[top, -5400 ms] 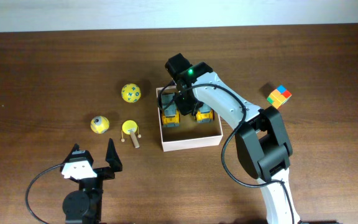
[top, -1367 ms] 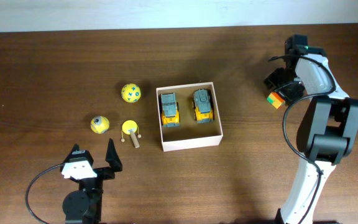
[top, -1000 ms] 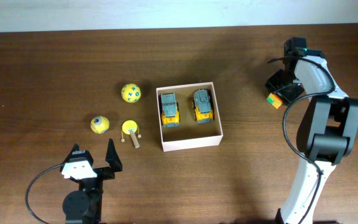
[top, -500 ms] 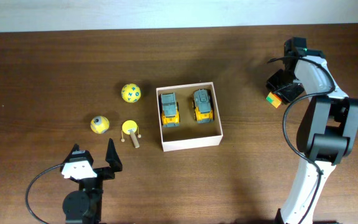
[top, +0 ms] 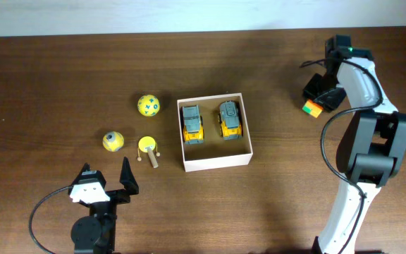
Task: Pack container
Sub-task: 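Lift the cube and carry it left over the box, then lower the cube between the two trucks and open the right gripper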
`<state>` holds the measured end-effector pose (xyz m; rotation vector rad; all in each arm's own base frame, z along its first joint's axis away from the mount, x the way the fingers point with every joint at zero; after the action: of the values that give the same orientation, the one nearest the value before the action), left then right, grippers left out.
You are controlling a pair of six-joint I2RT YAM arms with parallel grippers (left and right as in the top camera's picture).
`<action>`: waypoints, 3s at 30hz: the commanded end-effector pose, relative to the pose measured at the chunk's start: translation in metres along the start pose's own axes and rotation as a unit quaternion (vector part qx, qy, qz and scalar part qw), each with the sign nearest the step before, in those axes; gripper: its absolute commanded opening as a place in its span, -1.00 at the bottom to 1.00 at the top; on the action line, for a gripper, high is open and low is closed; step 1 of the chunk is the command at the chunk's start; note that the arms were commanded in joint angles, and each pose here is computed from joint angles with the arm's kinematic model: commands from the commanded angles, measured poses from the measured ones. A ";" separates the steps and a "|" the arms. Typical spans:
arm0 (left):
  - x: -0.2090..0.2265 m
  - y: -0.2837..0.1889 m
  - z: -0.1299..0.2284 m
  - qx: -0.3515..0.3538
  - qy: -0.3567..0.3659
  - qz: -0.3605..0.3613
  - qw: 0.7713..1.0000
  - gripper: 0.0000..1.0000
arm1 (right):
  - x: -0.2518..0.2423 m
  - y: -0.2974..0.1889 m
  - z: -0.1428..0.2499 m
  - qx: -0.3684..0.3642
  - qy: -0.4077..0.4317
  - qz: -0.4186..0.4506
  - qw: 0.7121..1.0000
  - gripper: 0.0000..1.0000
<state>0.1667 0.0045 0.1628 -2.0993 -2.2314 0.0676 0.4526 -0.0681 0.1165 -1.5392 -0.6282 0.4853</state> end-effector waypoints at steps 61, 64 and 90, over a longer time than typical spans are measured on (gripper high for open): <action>0.000 0.000 0.001 0.001 0.008 0.002 1.000 0.98 | 0.162 -0.091 0.253 0.021 -0.453 -0.090 0.887 0.00; 0.000 0.000 0.001 0.001 0.008 0.002 1.000 0.99 | 0.163 -0.088 0.257 0.018 -0.450 -0.087 0.889 0.01; 0.000 0.000 0.001 0.001 0.008 0.002 1.000 0.99 | 0.172 -0.067 0.269 -0.003 -0.437 -0.059 0.898 0.02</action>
<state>0.1667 0.0045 0.1628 -2.0989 -2.2318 0.0676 0.4060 0.2399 0.1820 -1.2139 -1.4057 1.0848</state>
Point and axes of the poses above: each gripper's point midway between its finger pads, its own y axis out along the fingers, its own x axis along the line the jaws close on, z = x × y, the point moved 8 cm from there along -y, back along the fingers, and after that the axes turned 11 degrees about y, right-handed, at the moved point
